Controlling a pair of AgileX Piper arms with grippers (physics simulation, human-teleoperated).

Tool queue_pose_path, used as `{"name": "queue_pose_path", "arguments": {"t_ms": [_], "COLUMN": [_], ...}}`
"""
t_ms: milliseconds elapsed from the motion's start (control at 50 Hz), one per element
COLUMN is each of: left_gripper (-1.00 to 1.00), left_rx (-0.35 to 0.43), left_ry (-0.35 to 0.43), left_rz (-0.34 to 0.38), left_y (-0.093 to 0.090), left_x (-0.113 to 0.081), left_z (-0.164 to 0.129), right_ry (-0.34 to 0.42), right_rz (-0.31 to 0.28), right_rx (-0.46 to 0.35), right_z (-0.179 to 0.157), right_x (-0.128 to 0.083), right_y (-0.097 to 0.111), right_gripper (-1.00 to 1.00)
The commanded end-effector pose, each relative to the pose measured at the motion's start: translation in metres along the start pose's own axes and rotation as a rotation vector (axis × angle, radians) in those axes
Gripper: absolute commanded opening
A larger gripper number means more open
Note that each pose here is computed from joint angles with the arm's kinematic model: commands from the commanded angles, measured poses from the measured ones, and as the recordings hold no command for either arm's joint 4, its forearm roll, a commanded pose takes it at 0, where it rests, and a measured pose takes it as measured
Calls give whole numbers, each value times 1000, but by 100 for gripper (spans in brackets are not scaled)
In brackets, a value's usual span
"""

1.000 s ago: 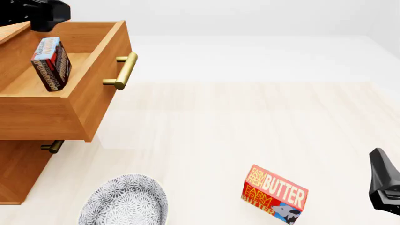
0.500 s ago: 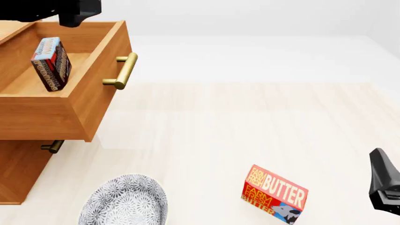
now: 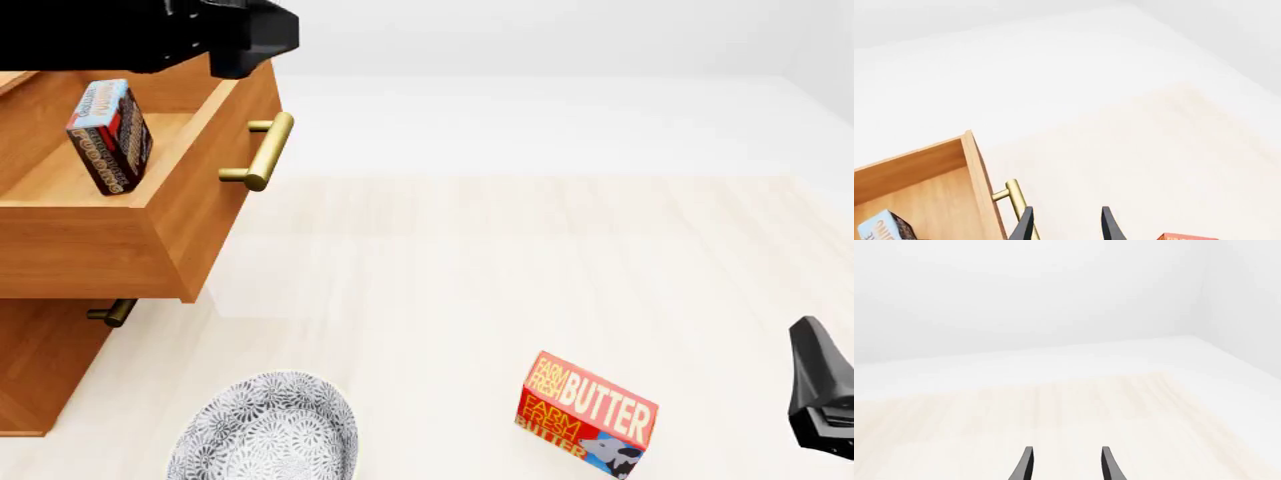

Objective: Put the chocolate pudding in the top drawer of the cabinet and close it.

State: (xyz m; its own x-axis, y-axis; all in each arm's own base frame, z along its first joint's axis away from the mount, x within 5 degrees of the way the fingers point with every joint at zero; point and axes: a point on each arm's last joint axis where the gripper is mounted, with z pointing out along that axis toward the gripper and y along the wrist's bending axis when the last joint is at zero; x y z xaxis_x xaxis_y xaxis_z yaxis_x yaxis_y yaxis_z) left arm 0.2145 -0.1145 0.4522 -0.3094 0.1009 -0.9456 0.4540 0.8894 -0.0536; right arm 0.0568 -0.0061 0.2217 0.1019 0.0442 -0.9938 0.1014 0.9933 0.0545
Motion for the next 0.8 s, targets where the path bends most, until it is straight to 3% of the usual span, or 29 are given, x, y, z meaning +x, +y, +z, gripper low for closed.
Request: {"name": "queue_pose_path", "arguments": {"t_ms": [20,120,240,800], "left_gripper": [100,100,100,100], "left_rx": [59,70,99,145], "left_ry": [11,19,38,70], "left_rz": [-44,-57,-113,-192], "left_y": [-15,-19,-26,-40], "left_x": [8,13,32,50], "left_z": [9,13,23,33], "right_ry": [-3,-4,-3,-5], "right_rz": [3,4,7,6], "right_rx": [-1,-1,-2,0], "right_z": [-1,0,0,0], "right_x": [0,-1,-1,-1], "right_y": [0,0,0,0], "right_gripper": [100,100,100,100]}}
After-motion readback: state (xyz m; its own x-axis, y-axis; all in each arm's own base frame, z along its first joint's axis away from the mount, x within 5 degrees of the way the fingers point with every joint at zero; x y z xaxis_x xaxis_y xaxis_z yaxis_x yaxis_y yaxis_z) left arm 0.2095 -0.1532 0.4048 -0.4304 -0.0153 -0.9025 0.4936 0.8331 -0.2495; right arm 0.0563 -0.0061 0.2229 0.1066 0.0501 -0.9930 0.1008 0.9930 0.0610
